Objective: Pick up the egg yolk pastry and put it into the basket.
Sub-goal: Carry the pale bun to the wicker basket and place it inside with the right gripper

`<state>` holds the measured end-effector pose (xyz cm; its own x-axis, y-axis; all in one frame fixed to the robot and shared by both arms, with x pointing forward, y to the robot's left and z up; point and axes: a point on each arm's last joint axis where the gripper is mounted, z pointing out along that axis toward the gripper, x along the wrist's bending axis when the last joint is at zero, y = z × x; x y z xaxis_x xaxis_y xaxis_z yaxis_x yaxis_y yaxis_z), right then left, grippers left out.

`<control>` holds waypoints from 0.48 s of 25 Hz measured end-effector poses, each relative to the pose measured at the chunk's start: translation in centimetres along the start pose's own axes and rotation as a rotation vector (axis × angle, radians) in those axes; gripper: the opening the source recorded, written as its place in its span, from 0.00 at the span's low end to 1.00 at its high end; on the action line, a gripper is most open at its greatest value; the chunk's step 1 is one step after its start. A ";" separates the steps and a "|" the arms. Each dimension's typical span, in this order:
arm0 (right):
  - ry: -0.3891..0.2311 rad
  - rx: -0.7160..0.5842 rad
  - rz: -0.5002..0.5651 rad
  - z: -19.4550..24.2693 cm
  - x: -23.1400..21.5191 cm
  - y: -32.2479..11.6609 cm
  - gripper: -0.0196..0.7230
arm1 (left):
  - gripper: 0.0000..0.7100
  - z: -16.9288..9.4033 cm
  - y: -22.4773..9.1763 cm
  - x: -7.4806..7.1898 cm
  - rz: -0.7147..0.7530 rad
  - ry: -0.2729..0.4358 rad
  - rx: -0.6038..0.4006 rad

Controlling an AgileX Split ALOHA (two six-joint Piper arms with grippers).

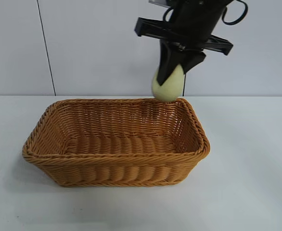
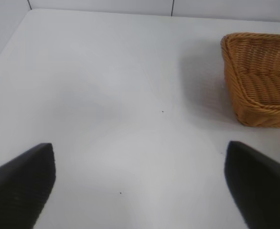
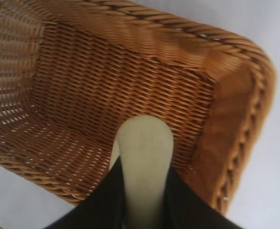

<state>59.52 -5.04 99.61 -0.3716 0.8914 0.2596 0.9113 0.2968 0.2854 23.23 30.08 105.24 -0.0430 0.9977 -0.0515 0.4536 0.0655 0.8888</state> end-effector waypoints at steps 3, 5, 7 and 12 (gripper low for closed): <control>-0.006 0.008 0.005 2.8 -0.1 0.1 0.19 | 0.98 0.0 0.0 0.0 0.000 0.000 0.000; -0.016 0.029 0.014 4.7 -0.6 0.0 0.19 | 0.98 0.0 0.0 0.0 0.000 0.000 0.000; -0.024 0.056 0.020 6.2 -1.0 -0.3 0.19 | 0.98 0.0 0.0 0.0 0.000 0.000 0.000; -0.032 0.085 0.027 7.5 -1.3 -0.6 0.29 | 0.98 0.0 0.0 0.0 0.000 0.000 0.000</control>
<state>60.78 -3.82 92.21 -0.3421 0.9094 0.2365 0.9332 0.2994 0.1987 23.23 30.08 105.24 -0.0430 0.9977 -0.0515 0.4536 0.0655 0.8888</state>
